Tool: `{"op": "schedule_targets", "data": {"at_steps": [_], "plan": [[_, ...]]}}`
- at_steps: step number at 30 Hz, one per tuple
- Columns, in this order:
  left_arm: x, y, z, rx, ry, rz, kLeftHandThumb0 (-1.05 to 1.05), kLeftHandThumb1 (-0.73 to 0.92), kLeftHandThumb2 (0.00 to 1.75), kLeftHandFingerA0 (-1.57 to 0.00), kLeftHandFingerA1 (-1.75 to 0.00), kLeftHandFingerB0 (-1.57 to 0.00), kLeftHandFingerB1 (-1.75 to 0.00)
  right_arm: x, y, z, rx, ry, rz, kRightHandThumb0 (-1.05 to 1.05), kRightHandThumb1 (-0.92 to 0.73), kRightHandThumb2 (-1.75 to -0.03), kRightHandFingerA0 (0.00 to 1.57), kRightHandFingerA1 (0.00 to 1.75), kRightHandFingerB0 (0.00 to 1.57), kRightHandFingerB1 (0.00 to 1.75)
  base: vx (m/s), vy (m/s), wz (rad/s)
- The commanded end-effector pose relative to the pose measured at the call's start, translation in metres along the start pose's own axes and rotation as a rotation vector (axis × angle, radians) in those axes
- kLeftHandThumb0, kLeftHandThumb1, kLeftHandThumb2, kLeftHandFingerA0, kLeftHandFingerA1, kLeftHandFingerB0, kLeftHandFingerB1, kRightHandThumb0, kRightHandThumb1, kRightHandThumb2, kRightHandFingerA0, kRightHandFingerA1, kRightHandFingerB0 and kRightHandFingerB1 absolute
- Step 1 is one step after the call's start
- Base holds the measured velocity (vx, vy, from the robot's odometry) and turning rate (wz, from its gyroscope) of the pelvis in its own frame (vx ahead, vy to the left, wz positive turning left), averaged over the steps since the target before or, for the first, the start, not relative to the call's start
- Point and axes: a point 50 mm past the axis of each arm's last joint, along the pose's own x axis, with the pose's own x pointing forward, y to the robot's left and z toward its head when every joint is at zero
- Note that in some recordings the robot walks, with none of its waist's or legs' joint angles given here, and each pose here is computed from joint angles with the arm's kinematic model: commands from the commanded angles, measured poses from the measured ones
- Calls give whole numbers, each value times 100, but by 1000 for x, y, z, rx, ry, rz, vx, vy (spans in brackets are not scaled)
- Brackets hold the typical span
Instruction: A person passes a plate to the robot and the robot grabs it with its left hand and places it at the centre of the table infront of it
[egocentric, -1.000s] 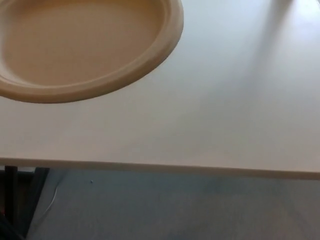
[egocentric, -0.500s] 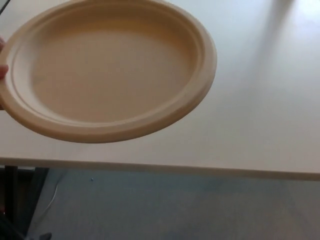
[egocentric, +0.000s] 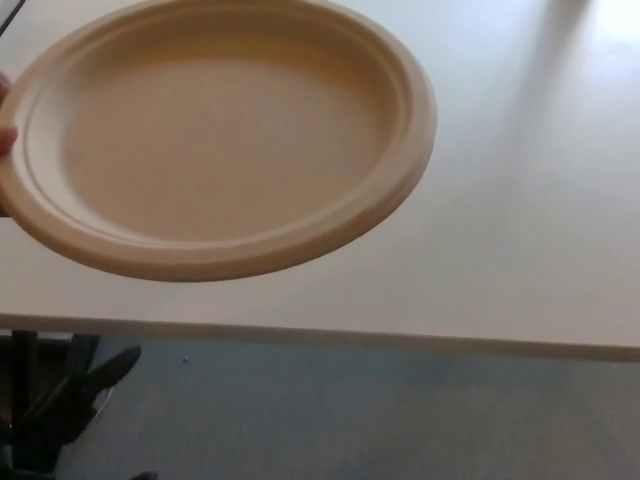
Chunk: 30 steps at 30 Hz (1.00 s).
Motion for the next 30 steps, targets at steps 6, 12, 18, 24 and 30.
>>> {"op": "schedule_targets", "data": {"at_steps": [6,12,18,24,30], "plan": [[-31,70,156,273,-961,434,-85,92,81,-19,-44,-28,-37,-6,6,-21,-17,60,32,-77,-79,-63,26,54,22,42,0,0,0],[-28,68,168,333,-978,533,-73,92,78,-21,-46,-21,-35,-4,0,-14,-22,43,20,-78,-79,-64,27,56,22,44,0,0,0],[-18,72,161,322,-1093,544,-79,90,67,-39,-58,-35,-36,-4,-3,-12,-30,28,17,-80,-82,-64,28,56,24,44,0,0,0],[-13,81,160,536,-1318,709,-42,65,104,-46,-76,-50,-64,-4,-5,-9,11,12,23,-74,-80,-64,27,57,25,46,0,0,0],[-10,77,164,342,-1234,630,-62,72,61,-45,-78,-45,-64,-3,-10,-5,-12,7,14,-75,-80,-64,28,57,25,46,0,0,0]]}}
